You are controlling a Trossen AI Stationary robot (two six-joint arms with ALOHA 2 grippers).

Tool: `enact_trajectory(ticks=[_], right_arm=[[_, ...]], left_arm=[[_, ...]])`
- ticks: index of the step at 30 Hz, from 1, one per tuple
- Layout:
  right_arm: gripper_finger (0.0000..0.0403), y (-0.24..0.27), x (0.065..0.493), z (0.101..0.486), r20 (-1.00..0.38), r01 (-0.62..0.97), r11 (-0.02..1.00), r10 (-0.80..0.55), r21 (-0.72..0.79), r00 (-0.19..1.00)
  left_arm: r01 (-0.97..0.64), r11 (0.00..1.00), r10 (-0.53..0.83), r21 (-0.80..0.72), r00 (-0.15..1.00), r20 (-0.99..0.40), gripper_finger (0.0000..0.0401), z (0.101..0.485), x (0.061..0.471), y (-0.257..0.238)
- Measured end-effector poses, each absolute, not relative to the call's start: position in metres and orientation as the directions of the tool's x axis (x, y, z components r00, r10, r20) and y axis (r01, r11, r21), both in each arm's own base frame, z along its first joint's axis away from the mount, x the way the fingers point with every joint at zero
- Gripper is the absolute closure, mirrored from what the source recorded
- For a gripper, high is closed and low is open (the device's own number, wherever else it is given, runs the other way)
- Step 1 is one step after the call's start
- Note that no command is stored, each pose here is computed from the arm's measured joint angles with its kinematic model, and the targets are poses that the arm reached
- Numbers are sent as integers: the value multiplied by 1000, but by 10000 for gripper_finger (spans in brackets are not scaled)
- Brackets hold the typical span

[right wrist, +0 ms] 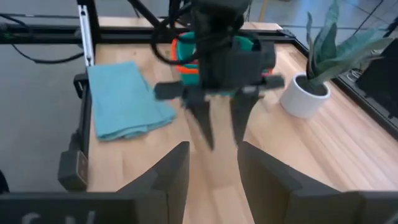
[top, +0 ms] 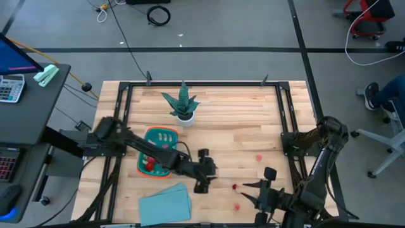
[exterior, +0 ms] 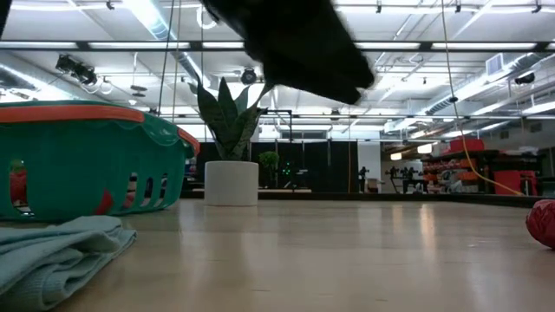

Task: Pick and placing Produce into tupperware
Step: Put the red cherry into the blue basket

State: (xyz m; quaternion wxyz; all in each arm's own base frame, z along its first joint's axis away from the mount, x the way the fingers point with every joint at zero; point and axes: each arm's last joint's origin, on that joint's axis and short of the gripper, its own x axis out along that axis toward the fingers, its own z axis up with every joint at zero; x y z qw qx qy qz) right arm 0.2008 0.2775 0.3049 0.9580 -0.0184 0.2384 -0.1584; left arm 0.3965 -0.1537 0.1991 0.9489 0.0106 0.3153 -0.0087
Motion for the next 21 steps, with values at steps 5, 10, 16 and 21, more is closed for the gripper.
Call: enact_trajectory(ticks=[5,10,16,21], right_arm=[[259,274,200,302,-452,332,941,-321,-56,832],[259,272,201,303,-453,366,930,-324,7,831],[259,272,201,303,-454,379,925,-323,37,831],[259,272,203,303,-454,383,923,-327,36,829]], left_arm=[[74,997,-64,-3,843,-534,194,161,417,-163],[93,996,-83,-9,838,-540,168,132,428,-168],[143,988,-150,-52,856,-495,139,125,441,-176],[199,975,-222,-98,883,-412,131,123,458,-185]])
